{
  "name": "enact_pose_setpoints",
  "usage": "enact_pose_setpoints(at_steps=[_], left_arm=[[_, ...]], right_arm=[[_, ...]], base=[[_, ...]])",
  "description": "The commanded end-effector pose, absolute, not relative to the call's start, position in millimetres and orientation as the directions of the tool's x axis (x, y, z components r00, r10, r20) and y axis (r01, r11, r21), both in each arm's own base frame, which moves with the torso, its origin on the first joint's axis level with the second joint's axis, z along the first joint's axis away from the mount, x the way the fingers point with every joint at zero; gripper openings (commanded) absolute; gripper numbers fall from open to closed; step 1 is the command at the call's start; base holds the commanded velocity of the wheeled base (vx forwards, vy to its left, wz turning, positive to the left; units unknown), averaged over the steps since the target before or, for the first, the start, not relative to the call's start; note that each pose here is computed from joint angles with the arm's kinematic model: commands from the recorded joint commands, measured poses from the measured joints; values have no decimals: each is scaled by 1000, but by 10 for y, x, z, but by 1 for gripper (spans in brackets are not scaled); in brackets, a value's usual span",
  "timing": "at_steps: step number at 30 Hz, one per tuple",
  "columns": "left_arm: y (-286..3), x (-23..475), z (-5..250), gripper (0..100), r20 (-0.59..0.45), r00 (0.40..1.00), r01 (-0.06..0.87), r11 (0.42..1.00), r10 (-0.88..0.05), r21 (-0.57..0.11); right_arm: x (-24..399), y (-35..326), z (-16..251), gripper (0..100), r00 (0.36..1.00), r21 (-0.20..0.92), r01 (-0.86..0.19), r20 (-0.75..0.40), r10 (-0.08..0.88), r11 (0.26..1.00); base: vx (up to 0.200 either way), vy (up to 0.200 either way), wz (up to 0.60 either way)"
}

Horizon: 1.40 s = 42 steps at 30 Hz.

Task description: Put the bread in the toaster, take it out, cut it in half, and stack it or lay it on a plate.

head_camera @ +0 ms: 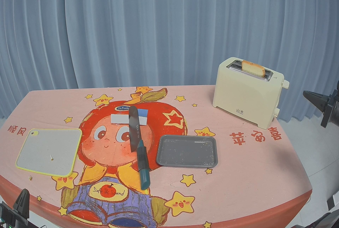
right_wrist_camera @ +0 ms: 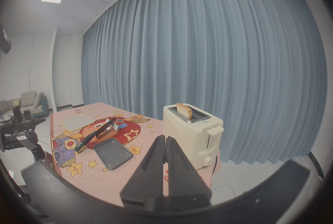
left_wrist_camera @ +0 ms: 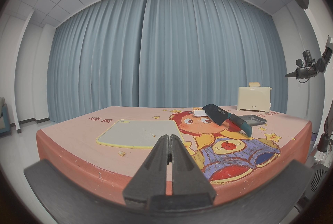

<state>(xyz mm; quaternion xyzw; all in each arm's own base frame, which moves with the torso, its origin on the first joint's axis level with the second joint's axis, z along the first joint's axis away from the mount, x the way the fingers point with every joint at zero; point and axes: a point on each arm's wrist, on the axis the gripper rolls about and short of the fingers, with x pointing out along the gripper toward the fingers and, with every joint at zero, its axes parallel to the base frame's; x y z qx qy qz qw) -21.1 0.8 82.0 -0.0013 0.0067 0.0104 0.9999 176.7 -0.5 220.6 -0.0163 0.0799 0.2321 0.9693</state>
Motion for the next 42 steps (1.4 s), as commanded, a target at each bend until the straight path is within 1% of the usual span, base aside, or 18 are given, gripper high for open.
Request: enact_pose_setpoints(at_steps=[1, 5, 9, 16, 25, 30, 33, 36, 42], left_arm=[[8, -199, 771, 0, -31, 999, -22, 1000, 21, -2], [8, -199, 771, 0, -31, 999, -20, 1000, 20, -2], [8, -199, 771, 0, -31, 999, -22, 1000, 21, -2], [8, -199, 771, 0, -31, 999, -22, 1000, 21, -2], [8, -199, 771, 0, -31, 999, -20, 1000, 20, -2], [8, -199, 771, 0, -31, 999, -22, 1000, 21, -2], [8, -199, 771, 0, -31, 999, -22, 1000, 21, -2], [8, -199, 771, 0, -31, 999, -22, 1000, 21, -2], [8, -197, 771, 0, -32, 999, -22, 1000, 21, -2]], right_arm=[[1696, 17, 2117, 0, 875, 3, -462, -162, 456, 887], [1669, 14, 2019, 0, 875, 3, -458, -171, 452, 889], [1663, 1, 1985, 0, 878, 5, -452, -176, 445, 892], [1543, 64, 1886, 0, 857, -19, -490, -193, 478, 872], [1511, 50, 1754, 0, 852, 1, -481, -234, 467, 877], [1486, 52, 1706, 0, 848, -18, -487, -250, 468, 873], [1491, 39, 1680, 0, 849, -14, -478, -263, 458, 878], [1487, -5, 1640, 0, 864, -16, -443, -277, 421, 897], [1478, -9, 1610, 0, 861, -34, -444, -294, 416, 895]], base=[[0, 0, 0], [0, 0, 0], [0, 0, 0], [0, 0, 0], [0, 0, 0], [0, 0, 0], [0, 0, 0], [0, 0, 0], [0, 0, 0]])
